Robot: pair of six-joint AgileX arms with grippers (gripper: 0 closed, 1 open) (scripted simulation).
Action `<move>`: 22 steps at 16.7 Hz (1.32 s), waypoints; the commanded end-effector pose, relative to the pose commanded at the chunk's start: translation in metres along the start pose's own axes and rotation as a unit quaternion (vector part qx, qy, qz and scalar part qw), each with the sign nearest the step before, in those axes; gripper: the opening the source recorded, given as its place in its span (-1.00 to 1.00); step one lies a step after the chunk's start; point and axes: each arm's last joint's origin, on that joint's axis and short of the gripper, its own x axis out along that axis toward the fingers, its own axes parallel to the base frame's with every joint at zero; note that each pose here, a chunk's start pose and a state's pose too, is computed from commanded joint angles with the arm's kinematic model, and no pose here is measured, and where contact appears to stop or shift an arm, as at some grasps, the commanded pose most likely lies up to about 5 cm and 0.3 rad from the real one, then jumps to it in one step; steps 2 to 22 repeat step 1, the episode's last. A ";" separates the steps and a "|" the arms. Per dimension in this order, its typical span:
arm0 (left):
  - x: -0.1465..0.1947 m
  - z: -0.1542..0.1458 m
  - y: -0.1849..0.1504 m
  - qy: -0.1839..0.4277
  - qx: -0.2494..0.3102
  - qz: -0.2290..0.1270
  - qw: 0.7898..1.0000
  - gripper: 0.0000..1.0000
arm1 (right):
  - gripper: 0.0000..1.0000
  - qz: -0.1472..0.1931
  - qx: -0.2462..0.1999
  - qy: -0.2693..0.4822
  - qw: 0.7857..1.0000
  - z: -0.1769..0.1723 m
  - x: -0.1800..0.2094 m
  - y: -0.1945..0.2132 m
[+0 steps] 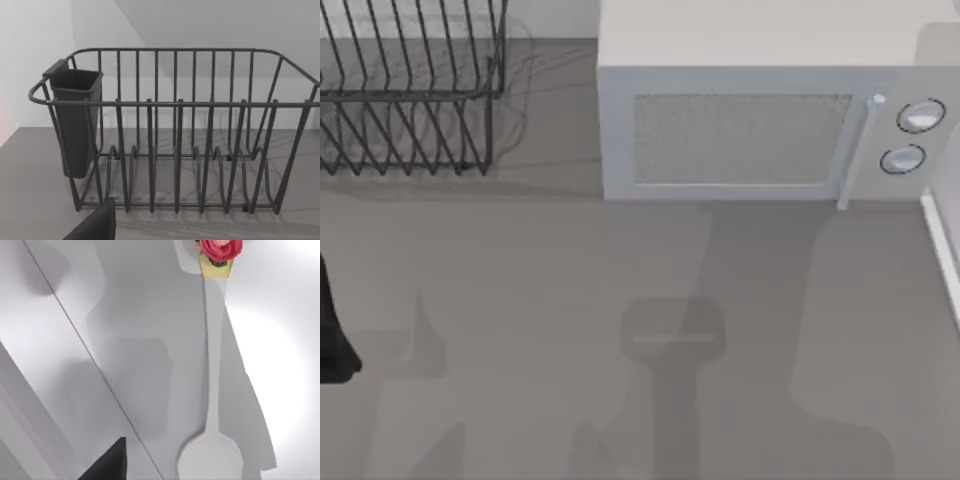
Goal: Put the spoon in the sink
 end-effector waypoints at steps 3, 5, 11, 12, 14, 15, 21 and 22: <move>0.000 0.000 0.000 0.000 0.000 0.000 1.000 1.00 | 1.00 0.000 0.000 0.000 1.000 0.000 0.000 0.000; 0.000 0.000 0.000 0.000 0.000 0.000 1.000 1.00 | 1.00 0.000 0.000 0.000 1.000 0.000 0.000 0.000; 0.000 0.000 0.000 0.000 0.000 0.000 1.000 1.00 | 1.00 0.000 0.000 0.000 1.000 0.000 0.000 0.000; 0.000 0.000 0.000 0.000 0.000 0.000 1.000 1.00 | 1.00 0.000 0.000 0.000 1.000 0.000 0.000 0.000; 0.000 0.000 0.000 0.000 0.000 0.000 1.000 1.00 | 1.00 0.000 0.000 0.000 1.000 0.000 0.000 0.000; 0.000 0.000 0.000 0.000 0.000 0.000 1.000 1.00 | 1.00 0.000 0.000 0.000 1.000 0.000 0.000 0.000; 0.000 0.000 0.000 0.000 0.000 0.000 1.000 1.00 | 1.00 0.000 0.000 0.000 1.000 0.000 0.000 0.000; 0.000 0.000 0.000 0.000 0.000 0.000 1.000 1.00 | 1.00 0.000 0.000 0.000 1.000 0.000 0.000 0.000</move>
